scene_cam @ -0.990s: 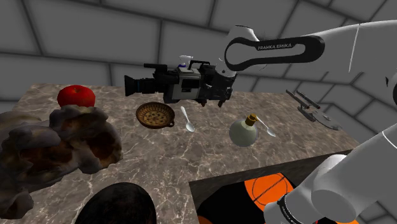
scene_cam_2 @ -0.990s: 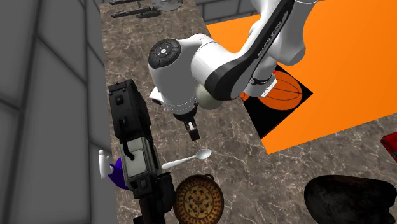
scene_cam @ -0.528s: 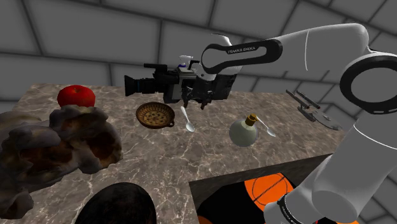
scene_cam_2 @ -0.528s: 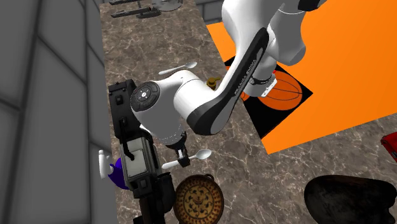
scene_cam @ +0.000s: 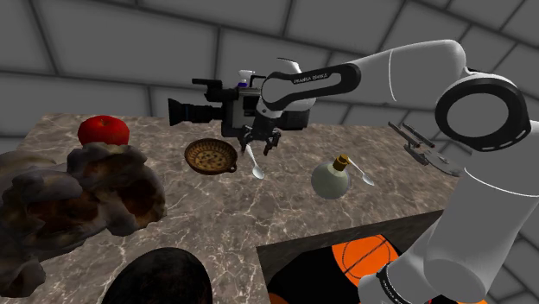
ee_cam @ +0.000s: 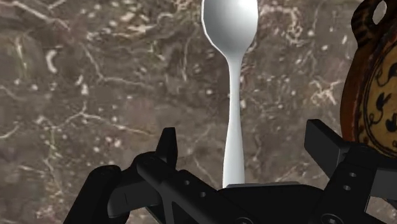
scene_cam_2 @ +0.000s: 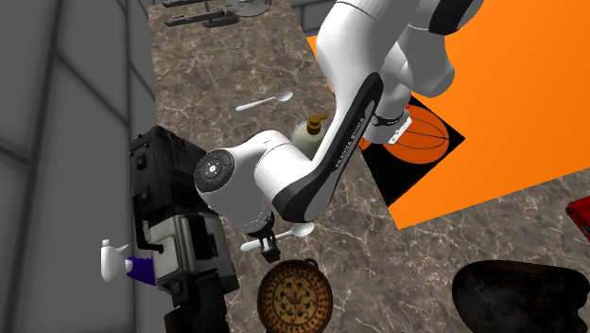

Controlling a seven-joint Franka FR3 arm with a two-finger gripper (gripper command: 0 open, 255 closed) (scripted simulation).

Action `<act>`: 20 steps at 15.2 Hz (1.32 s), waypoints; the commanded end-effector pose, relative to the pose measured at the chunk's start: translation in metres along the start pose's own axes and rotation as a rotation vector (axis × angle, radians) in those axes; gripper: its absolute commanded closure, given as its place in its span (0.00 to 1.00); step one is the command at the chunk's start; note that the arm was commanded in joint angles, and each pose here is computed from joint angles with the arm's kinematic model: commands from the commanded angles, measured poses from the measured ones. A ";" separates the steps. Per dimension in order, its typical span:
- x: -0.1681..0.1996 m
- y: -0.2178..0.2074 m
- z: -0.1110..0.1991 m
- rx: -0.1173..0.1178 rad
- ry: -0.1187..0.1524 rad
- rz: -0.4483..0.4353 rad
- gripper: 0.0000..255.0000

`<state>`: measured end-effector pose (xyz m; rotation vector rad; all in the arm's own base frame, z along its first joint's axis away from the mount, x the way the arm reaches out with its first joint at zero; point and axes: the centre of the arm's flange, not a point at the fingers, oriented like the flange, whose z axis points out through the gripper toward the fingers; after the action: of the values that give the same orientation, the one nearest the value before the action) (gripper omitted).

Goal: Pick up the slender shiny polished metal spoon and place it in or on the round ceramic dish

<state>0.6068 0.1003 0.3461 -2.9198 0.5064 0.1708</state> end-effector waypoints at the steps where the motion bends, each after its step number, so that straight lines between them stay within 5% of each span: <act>1: -0.001 0.001 0.014 0.000 0.000 0.000 0.00; 9: -0.001 0.001 0.014 0.000 0.000 0.000 0.00; 10: -0.001 0.001 0.014 0.000 0.000 0.000 1.00; 20: -0.001 0.000 0.009 0.000 0.000 0.000 1.00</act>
<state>0.6049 0.1019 0.3359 -2.9195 0.5081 0.1672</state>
